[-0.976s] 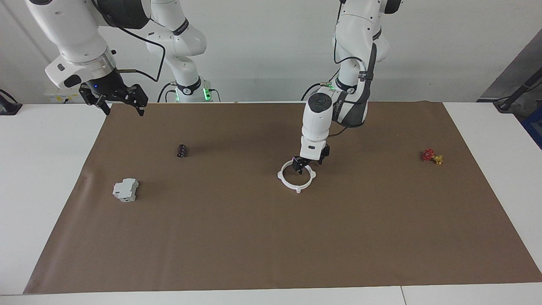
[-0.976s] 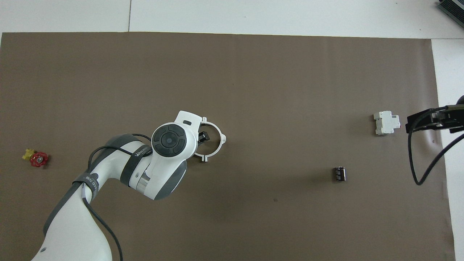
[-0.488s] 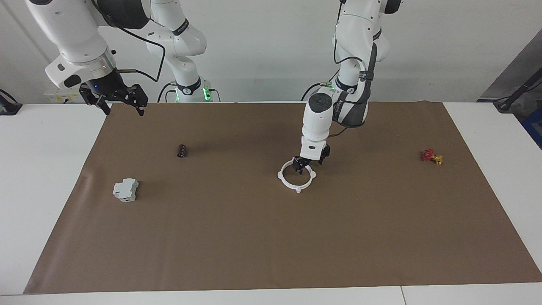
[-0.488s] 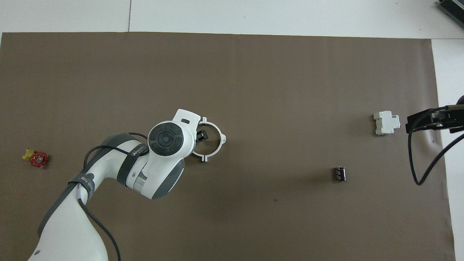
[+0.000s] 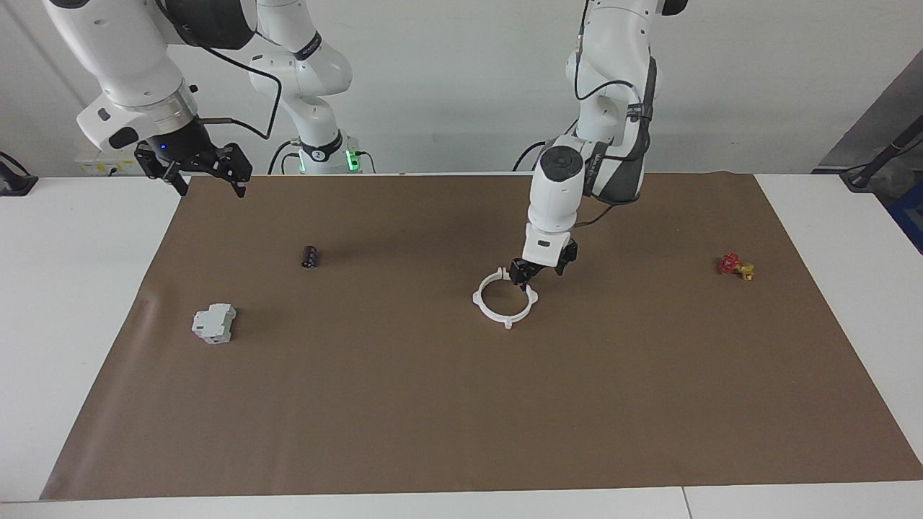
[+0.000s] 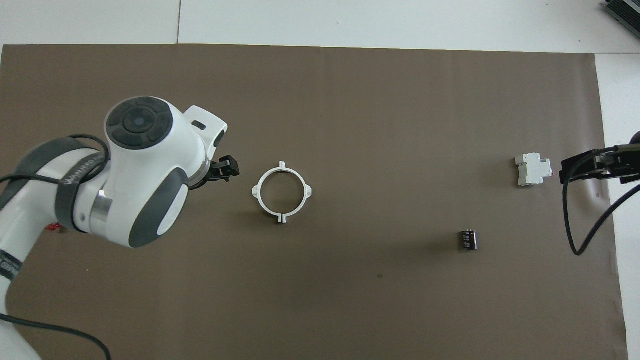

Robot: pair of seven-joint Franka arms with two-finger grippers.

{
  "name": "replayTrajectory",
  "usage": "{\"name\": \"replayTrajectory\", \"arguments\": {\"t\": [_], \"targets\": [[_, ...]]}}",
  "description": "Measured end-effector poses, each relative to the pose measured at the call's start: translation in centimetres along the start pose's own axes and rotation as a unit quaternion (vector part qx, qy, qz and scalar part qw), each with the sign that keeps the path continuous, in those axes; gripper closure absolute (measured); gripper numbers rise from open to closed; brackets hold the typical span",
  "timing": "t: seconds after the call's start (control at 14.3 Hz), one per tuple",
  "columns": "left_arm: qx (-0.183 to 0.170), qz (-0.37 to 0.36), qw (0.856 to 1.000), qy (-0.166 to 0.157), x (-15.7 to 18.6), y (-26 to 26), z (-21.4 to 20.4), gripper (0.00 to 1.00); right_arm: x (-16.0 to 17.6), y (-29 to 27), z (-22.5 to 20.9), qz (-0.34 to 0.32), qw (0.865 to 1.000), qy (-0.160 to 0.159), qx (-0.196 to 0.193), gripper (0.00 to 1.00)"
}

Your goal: Assemble drain pipe with both arms

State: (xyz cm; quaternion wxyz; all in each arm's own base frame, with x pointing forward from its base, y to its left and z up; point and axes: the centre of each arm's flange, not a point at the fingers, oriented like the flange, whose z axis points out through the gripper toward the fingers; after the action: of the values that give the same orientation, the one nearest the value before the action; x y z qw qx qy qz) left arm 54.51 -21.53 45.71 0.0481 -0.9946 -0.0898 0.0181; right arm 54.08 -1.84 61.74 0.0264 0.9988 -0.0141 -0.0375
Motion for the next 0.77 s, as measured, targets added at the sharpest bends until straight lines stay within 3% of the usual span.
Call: {"name": "replayTrajectory", "arguments": {"t": [0.35,0.56,0.77], "targets": [[-0.008,0.063,0.998,0.0,4.2,-11.0,-7.1,0.0,0.0,0.0,0.0,0.0,1.0,0.0,0.0,0.0],[-0.014,0.088,0.996,-0.005,3.3,-17.3,-10.5,0.0,0.0,0.0,0.0,0.0,1.0,0.0,0.0,0.0],[-0.015,0.122,0.992,-0.01,2.6,-18.6,-11.4,0.0,0.0,0.0,0.0,0.0,1.0,0.0,0.0,0.0]]}}
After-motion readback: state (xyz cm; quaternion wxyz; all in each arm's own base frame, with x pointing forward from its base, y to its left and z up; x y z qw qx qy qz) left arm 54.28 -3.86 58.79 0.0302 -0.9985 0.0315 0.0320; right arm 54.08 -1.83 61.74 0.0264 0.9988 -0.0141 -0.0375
